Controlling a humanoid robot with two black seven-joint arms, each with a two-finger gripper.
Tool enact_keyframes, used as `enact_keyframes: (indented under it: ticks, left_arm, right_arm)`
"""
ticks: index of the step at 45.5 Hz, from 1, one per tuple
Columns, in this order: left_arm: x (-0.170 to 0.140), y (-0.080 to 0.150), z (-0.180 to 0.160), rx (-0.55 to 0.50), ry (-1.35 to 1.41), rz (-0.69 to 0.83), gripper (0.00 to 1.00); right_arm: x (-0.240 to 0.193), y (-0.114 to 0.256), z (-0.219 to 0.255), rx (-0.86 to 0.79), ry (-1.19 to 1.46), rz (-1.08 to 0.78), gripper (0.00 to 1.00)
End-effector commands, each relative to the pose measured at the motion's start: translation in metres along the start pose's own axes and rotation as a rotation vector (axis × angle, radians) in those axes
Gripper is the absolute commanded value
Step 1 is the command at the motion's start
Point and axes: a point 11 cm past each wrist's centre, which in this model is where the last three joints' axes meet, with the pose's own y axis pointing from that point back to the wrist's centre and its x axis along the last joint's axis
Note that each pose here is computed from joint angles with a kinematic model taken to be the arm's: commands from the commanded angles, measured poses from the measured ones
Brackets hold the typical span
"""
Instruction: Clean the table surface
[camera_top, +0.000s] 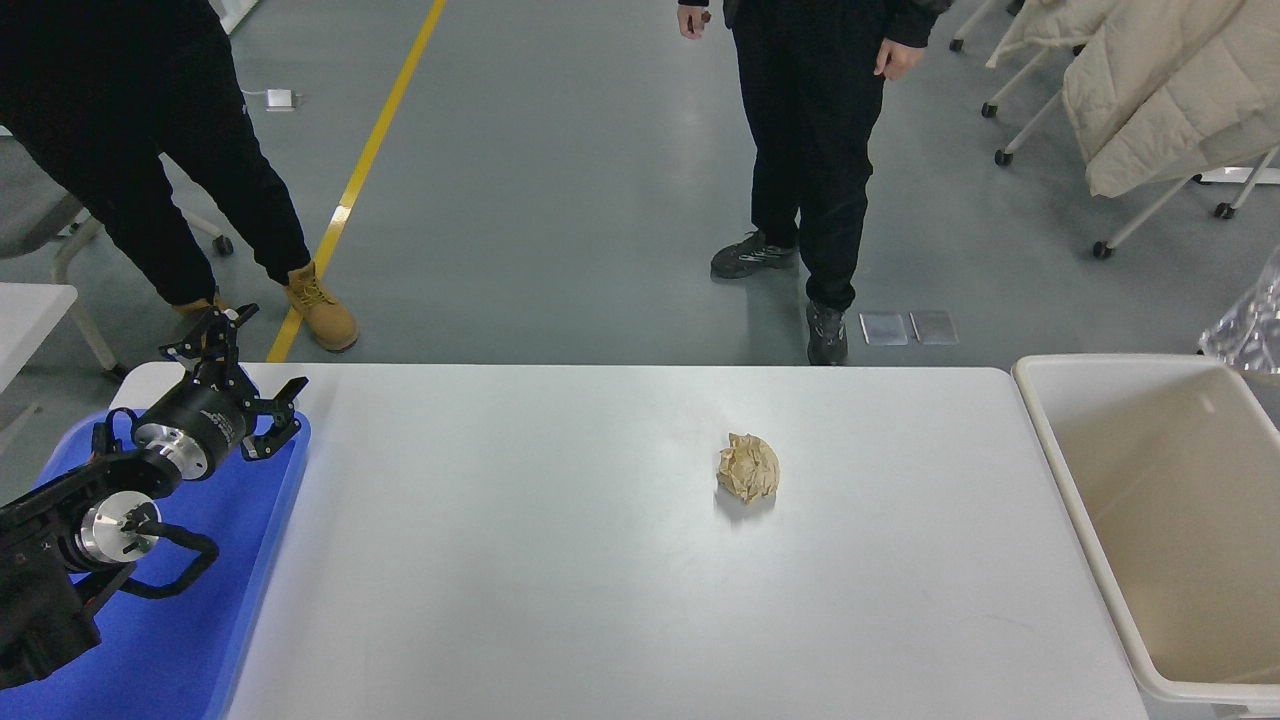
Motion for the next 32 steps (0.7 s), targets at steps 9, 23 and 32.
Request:
enact_keyframes:
  ticks: [9,23,32]
  left_arm:
    - [0.000,0.000,0.000,-0.001,0.000,-0.001,1.00]
    - [0.000,0.000,0.000,-0.001,0.000,-0.001,1.00]
    - [0.000,0.000,0.000,-0.001,0.000,-0.001,1.00]
  right_arm:
    - [-0.114,-0.066,0.013,0.022,-0.128,0.146,0.00]
    - [-0.195,-0.080,0.011,0.030,-0.184,0.243,0.00]
    - [-0.209,-0.081,0.011,0.034,-0.300,0.237,0.00]
